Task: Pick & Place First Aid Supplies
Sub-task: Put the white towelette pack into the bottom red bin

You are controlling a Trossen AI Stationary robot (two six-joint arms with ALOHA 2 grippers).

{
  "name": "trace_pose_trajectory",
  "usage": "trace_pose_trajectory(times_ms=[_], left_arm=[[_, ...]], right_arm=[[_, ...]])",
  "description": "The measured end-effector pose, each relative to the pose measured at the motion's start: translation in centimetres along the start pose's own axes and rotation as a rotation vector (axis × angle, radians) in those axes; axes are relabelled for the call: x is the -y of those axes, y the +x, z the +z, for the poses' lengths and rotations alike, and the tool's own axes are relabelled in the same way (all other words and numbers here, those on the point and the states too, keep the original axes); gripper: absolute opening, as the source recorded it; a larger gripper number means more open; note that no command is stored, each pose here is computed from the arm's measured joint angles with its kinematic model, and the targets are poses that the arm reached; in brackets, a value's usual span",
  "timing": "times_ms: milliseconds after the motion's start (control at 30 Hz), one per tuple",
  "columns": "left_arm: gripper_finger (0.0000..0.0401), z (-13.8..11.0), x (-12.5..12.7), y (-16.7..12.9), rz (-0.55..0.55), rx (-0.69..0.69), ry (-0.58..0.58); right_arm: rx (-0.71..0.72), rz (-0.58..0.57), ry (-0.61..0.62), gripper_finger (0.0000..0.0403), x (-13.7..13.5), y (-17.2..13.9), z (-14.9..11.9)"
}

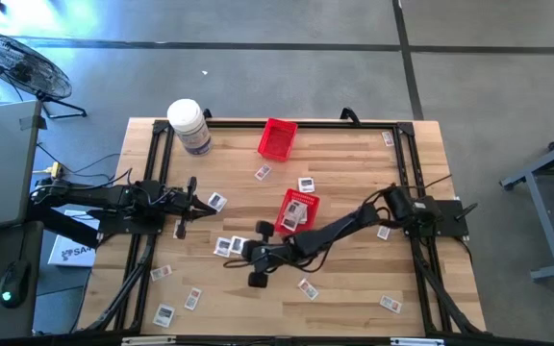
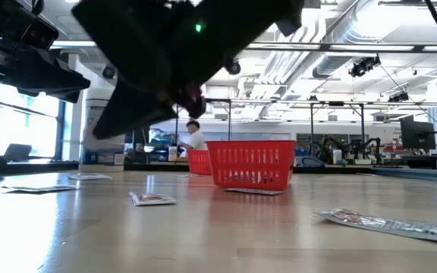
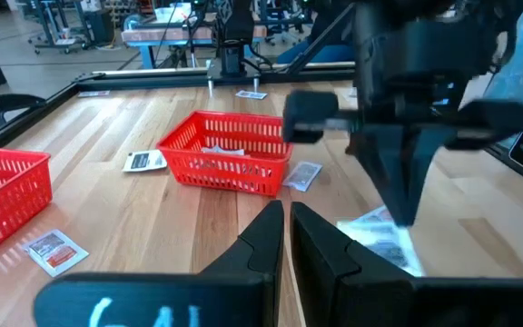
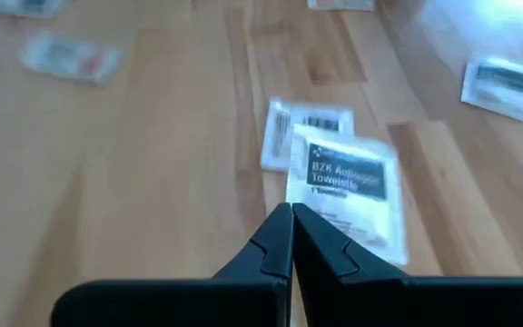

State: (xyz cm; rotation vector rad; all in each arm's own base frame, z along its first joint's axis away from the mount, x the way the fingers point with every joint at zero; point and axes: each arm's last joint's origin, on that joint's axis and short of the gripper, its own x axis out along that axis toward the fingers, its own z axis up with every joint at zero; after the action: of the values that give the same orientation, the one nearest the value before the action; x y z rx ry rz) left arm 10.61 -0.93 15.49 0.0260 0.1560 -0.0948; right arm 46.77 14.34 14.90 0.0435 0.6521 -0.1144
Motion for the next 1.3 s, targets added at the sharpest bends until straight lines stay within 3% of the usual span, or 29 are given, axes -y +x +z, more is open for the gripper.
trace_pose_trajectory(times_ms=[267,567,767,900,1000,1300], left_arm=[[0.0021,0.0,0.0,0.0,0.0,0.001,0.0],[0.0021,0.0,0.0,0.0,0.0,0.001,0.0],[0.0021,0.0,0.0,0.0,0.0,0.001,0.0],[0.0021,0.0,0.0,0.0,0.0,0.0,0.0],[0.0021,0.0,0.0,0.0,0.0,0.0,0.0],[0.0021,0.0,0.0,0.0,0.0,0.0,0.0]], right_arm=[[0.031,-0.04,0.047,0.0,1.0,-3.2,2.8],[-0.117,-0.228,0.16,0.0,3.2,-8.4,3.8],[-0.277,-0.358,0.258,0.0,4.6,-11.2,2.8],[-0.38,-0.454,0.34,0.0,5.4,-11.5,1.3],[-0.383,-0.508,0.306,0.0,5.9,-11.1,0.0],[-0.36,-0.38,0.145,0.0,7.7,-7.9,-3.2]])
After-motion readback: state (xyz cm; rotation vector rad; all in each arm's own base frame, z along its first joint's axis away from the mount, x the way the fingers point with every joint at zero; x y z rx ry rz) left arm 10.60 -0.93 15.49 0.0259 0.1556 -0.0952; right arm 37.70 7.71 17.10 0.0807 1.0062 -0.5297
